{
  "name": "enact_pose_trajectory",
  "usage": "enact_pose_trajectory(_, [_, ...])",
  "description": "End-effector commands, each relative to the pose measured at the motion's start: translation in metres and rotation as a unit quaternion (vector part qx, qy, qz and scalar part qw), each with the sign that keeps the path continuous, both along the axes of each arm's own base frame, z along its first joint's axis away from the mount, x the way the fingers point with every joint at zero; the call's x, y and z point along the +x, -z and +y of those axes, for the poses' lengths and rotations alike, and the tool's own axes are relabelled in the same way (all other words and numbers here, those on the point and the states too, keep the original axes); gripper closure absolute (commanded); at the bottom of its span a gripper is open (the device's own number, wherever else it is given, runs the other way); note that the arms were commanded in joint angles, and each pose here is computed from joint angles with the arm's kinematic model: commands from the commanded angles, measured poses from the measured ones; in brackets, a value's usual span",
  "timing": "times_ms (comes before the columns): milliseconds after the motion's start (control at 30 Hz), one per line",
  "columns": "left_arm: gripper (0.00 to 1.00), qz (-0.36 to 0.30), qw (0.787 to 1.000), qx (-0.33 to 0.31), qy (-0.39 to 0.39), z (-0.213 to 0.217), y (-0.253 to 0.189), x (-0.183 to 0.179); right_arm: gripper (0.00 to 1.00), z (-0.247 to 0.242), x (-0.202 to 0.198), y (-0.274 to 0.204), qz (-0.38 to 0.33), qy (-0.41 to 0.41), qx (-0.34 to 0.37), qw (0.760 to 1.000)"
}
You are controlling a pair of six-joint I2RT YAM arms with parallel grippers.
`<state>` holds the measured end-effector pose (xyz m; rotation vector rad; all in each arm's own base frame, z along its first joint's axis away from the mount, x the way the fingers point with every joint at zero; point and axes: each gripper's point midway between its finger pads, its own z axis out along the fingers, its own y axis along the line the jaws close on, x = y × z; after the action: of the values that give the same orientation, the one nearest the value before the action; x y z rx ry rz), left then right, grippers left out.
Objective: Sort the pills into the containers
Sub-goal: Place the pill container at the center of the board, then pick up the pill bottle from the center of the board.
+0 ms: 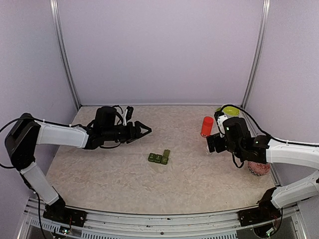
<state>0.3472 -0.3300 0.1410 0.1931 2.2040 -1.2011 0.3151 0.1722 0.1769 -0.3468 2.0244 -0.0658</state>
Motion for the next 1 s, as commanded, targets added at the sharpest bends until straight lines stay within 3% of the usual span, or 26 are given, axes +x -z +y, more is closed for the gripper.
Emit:
enact_pose_trajectory(0, [0.24,-0.043,0.999,0.003,-0.013,0.014,-0.03,-0.004,0.0,-0.002,0.006,0.01,0.014,0.011,0.037,0.999])
enact_pose_trajectory(200, [0.01,-0.066,0.997,0.0,-0.025,0.024,-0.053,-0.019,0.01,-0.003,0.015,0.02,0.032,0.013,0.044,0.998])
enact_pose_trajectory(767, [0.01,-0.079,0.994,0.03,-0.063,0.068,-0.047,-0.063,0.11,0.005,0.044,0.069,0.1,0.011,0.063,0.993])
enact_pose_trajectory(967, [0.01,-0.075,0.995,0.029,-0.066,0.07,-0.044,-0.065,0.2,0.005,0.052,0.083,0.115,0.025,0.056,0.991])
